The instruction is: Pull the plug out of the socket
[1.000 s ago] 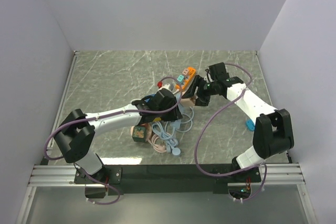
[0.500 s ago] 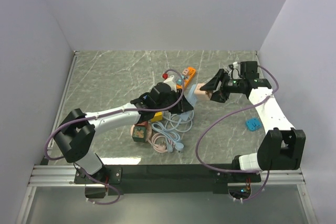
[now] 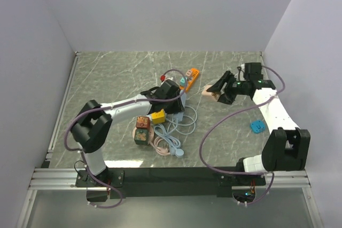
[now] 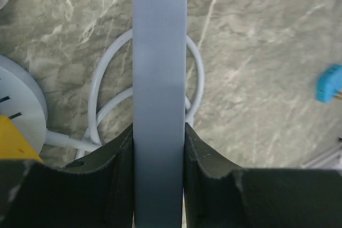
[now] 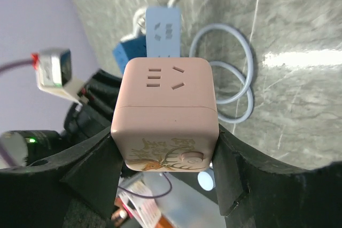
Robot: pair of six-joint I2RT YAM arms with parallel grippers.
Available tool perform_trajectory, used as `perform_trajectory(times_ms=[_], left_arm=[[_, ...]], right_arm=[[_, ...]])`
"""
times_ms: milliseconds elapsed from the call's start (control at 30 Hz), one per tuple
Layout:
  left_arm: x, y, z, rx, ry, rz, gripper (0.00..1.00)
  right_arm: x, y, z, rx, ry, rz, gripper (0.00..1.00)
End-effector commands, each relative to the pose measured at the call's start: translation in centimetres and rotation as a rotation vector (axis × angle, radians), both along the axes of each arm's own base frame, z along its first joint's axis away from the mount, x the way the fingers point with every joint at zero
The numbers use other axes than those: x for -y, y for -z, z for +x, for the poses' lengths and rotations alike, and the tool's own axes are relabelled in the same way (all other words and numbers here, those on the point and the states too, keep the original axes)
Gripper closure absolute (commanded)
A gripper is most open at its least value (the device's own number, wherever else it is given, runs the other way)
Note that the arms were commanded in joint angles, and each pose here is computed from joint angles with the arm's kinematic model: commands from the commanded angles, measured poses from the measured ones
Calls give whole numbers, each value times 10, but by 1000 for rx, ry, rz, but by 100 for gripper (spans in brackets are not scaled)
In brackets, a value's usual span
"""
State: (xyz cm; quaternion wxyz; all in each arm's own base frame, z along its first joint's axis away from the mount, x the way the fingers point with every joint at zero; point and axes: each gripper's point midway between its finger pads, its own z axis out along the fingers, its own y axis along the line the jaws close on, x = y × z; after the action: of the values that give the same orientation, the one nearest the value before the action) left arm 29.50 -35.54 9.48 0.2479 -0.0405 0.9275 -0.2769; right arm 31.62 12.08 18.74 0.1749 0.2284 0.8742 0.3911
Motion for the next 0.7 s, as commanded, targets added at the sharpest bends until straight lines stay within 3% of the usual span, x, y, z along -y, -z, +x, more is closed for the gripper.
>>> perform_trajectory(times_ms=[0, 200, 267, 367, 533, 667], left_arm=[[-7, -3, 2, -1, -32, 114, 100], [-11, -24, -5, 32, -36, 41, 100], [-2, -55, -6, 60, -8, -31, 100], [16, -116, -7, 117, 46, -162, 100], [20, -233, -7, 282, 90, -321, 100], [-1, -290, -7, 353, 68, -375, 100]], right_arm=[[-17, 12, 8, -10, -17, -49, 100], [60, 24, 15, -45, 222, -311, 100], [111, 39, 8, -118, 362, -530, 100], [154, 69, -7, -232, 478, -652, 100], [179, 110, -10, -384, 552, -686, 100], [182, 126, -3, -441, 554, -689, 100]])
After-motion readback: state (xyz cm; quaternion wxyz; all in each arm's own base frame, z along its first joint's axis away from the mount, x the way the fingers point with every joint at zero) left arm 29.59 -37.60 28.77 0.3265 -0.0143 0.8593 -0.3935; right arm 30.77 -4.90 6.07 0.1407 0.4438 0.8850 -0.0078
